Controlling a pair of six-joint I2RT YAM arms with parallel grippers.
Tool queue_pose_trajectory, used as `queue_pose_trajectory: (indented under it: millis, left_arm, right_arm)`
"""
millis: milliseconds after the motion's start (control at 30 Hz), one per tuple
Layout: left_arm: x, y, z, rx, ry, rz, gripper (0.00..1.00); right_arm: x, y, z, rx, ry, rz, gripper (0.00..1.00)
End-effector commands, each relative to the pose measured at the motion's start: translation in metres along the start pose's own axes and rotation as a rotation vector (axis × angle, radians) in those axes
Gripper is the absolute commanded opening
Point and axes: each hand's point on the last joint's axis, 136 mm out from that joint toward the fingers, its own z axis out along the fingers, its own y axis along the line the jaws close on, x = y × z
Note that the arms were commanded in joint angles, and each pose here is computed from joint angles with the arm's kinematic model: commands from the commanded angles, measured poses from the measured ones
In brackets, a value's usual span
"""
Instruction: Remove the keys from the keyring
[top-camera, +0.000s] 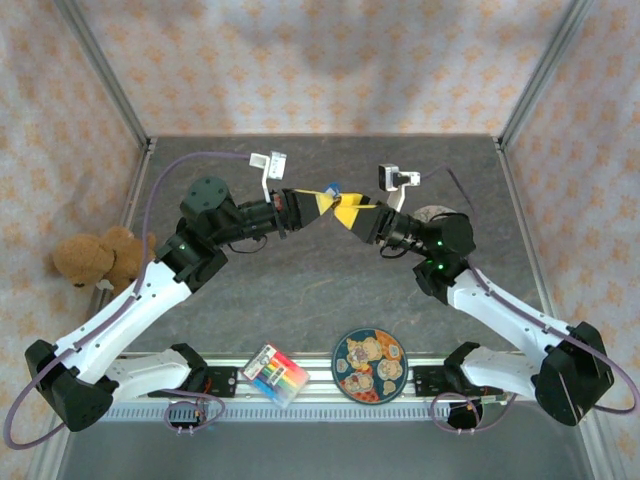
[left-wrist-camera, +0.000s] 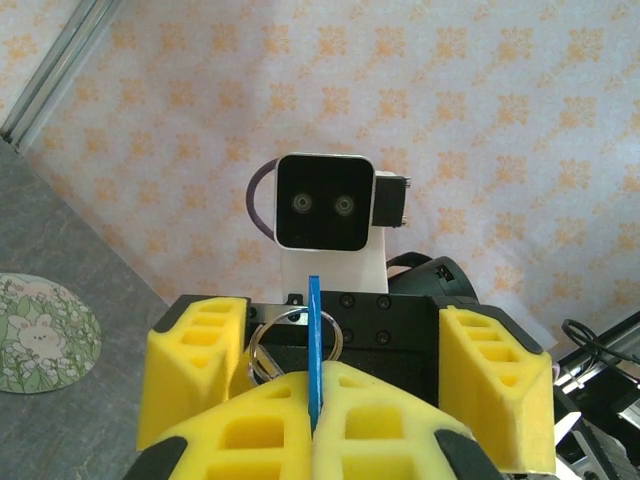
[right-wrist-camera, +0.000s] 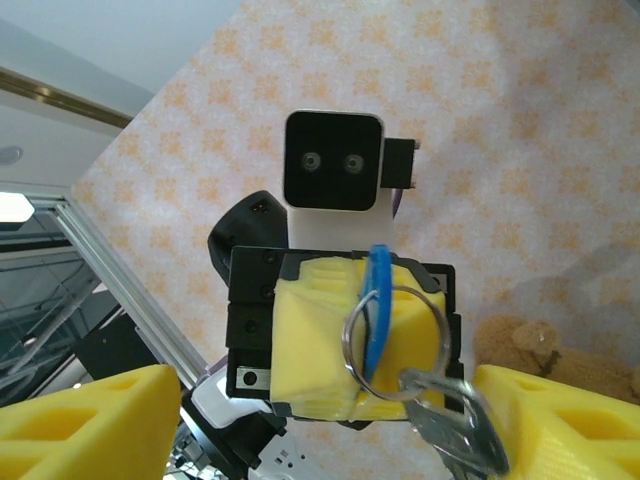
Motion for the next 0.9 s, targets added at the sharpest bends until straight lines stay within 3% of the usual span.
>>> queue_pose_trajectory:
  millis: [0,200,300,500,667,867]
  left_arm:
    - [-0.010,-0.009,-0.004,0.035,-0.049,0.024,0.00]
    - [-0.014,-0.008,-0.008,0.023,-0.088,0.037,0.00]
    - [-0.016,-0.009,-0.010,0.025,-0.108,0.040,0.00]
    - [-0.020,-0.009,-0.011,0.022,-0.129,0.039,0.00]
    - [-0.021,-0.007,-0.012,0.010,-0.146,0.039,0.00]
    - [-0.023,-0.005,-0.018,-0.009,-0.174,0.050,0.00]
  right_arm:
    - [-0.010,0.028,0.004,-0.096,-0.030,-0.056,0.72]
    - [-0.009,0.030,0.004,-0.105,-0.034,-0.049,0.65]
    - [-0.008,0.027,0.003,-0.099,-0.042,-0.044,0.76]
    - [-0.006,0.029,0.007,-0.114,-0.033,-0.041,0.73]
    - [-0.004,0.029,0.007,-0.117,-0.030,-0.035,0.63]
    - [-0.004,0.027,0.004,-0.103,-0.049,-0.033,0.45]
